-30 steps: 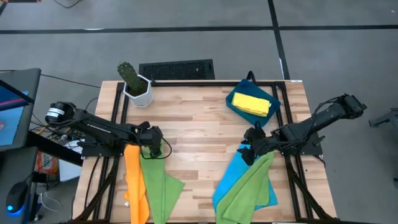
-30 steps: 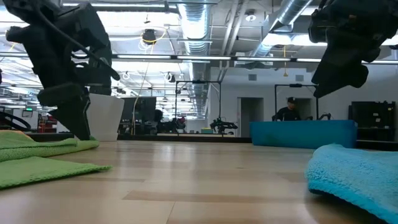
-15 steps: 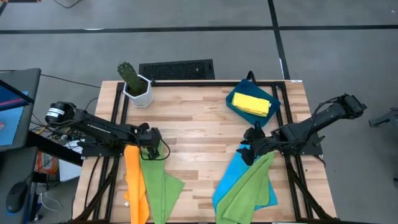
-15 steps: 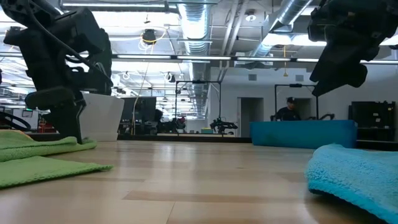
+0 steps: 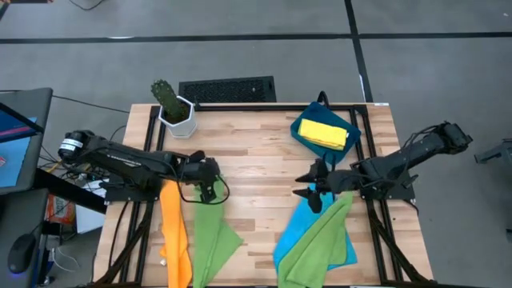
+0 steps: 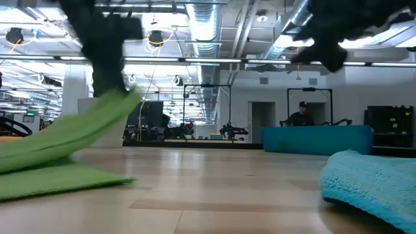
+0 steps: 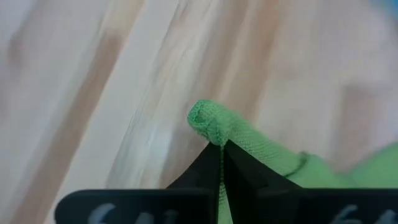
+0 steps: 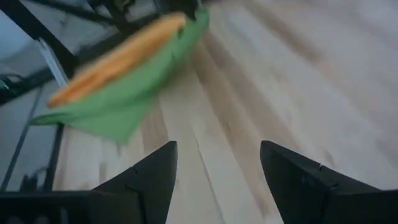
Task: Fold microfiber towels
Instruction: Fold the left green microfiber cloth
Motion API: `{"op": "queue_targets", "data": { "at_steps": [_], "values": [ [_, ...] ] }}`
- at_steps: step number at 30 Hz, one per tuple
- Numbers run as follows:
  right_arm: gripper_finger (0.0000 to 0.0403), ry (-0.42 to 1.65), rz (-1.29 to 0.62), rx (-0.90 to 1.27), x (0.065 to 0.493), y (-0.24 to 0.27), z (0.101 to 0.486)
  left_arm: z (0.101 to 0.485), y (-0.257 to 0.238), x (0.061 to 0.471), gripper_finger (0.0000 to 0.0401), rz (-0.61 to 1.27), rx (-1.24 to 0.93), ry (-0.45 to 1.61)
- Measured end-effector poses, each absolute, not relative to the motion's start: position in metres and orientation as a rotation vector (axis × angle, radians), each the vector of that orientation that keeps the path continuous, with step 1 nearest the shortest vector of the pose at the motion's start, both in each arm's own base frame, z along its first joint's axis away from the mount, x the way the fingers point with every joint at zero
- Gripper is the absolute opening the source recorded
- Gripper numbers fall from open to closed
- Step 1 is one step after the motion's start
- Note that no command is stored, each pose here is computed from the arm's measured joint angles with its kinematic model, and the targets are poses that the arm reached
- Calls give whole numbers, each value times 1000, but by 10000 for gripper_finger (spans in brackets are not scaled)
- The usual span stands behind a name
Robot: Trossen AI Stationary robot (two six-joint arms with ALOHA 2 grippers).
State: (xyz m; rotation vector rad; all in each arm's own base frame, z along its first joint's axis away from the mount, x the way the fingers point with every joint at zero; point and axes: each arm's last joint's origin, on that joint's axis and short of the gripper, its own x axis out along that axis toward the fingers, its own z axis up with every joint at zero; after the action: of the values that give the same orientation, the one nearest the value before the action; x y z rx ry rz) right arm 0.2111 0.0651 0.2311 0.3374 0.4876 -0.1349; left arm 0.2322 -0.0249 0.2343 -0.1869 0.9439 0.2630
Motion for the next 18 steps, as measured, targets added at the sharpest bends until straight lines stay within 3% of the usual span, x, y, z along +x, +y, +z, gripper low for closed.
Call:
{"op": "queue_targets", "data": {
  "at_steps": [10,18],
  "values": [
    [255,305,-130,165,230,49,244,362,-55,246,2,-63,-107,642],
    [255,318,-2,89,262,65,216,384,-58,239,2,26,-21,596]
  ]
}}
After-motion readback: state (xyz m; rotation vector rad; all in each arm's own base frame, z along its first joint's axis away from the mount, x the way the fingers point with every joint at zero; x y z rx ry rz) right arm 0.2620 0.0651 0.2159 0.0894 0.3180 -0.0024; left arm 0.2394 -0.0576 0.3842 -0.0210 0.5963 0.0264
